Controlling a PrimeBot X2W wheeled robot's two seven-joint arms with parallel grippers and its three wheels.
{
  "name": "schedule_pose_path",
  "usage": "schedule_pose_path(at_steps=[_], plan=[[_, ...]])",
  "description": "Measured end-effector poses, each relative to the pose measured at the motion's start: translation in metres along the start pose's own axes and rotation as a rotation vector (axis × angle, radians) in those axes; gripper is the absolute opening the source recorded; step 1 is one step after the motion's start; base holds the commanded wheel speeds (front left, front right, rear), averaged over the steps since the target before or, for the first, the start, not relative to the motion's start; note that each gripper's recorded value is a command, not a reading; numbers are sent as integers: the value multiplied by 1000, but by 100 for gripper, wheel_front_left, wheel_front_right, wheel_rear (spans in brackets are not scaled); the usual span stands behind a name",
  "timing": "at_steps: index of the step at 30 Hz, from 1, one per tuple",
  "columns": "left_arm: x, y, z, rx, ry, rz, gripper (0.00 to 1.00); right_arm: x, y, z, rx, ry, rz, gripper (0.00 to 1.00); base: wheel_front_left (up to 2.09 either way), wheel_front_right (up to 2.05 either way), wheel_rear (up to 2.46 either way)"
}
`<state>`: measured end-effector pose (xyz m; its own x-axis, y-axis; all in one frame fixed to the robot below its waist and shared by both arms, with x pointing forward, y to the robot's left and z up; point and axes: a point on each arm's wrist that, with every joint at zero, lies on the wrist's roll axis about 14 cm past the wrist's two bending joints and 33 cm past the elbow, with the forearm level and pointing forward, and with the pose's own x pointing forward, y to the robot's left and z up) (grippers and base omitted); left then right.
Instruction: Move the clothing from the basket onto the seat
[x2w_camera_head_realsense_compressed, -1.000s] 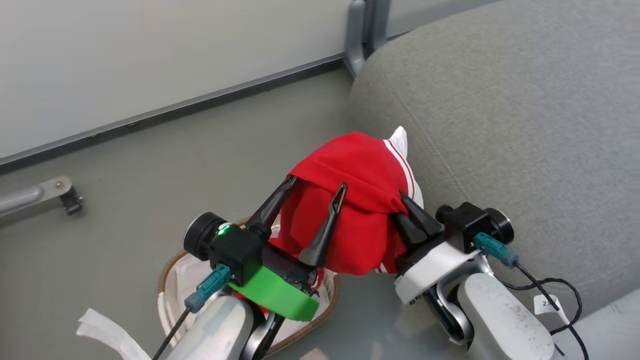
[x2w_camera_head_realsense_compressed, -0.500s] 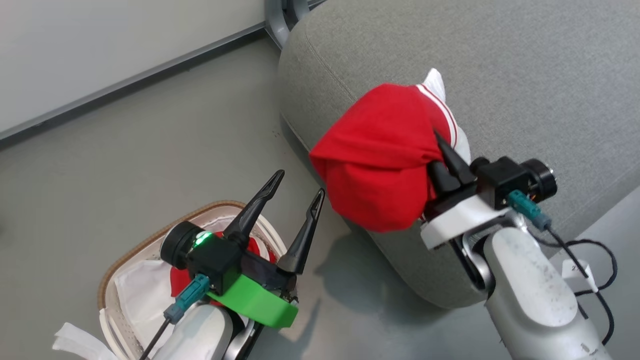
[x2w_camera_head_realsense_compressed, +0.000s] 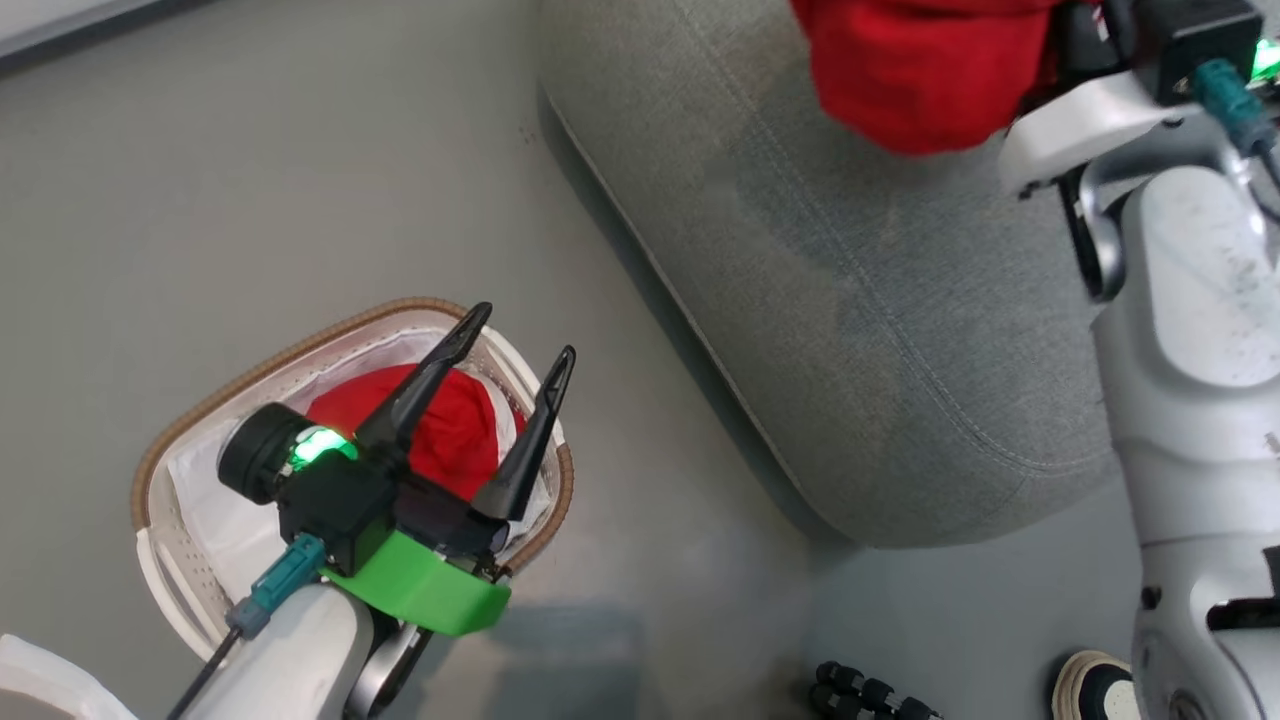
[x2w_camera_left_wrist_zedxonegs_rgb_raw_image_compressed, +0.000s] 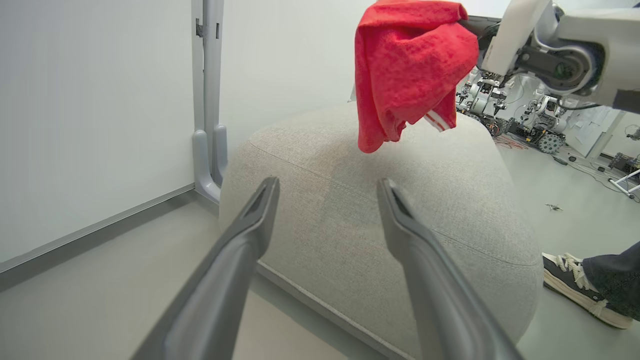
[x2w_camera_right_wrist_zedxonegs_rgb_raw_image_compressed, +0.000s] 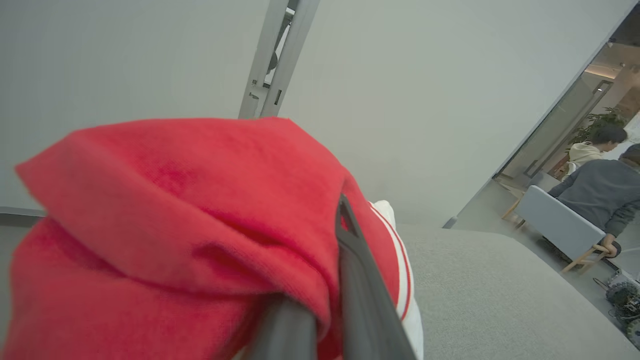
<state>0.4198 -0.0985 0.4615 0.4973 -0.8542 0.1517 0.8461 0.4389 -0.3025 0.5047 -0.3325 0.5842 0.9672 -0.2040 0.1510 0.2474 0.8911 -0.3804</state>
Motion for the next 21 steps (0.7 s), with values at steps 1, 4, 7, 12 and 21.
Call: schedule_pose_path(at_steps=[1, 4, 7, 12, 21], plan=[[-1, 5, -2, -2, 1, 7, 100, 5, -3, -3, -20, 10, -6, 0, 0, 0, 0], [-7, 21, -8, -11, 7, 32, 100, 21, -19, -19, -64, 58, -56, 0, 0, 0, 0], [-15, 36, -14, -9, 21, 60, 100, 33, -36, -33, -82, 102, -117, 0, 0, 0, 0], [-32, 60, -23, -12, 45, 122, 100, 39, -60, -61, -114, 180, -222, 0, 0, 0, 0], [-64, 102, -39, -19, 92, 256, 100, 5, -18, -162, -93, 445, -204, 100, 0, 0, 0]])
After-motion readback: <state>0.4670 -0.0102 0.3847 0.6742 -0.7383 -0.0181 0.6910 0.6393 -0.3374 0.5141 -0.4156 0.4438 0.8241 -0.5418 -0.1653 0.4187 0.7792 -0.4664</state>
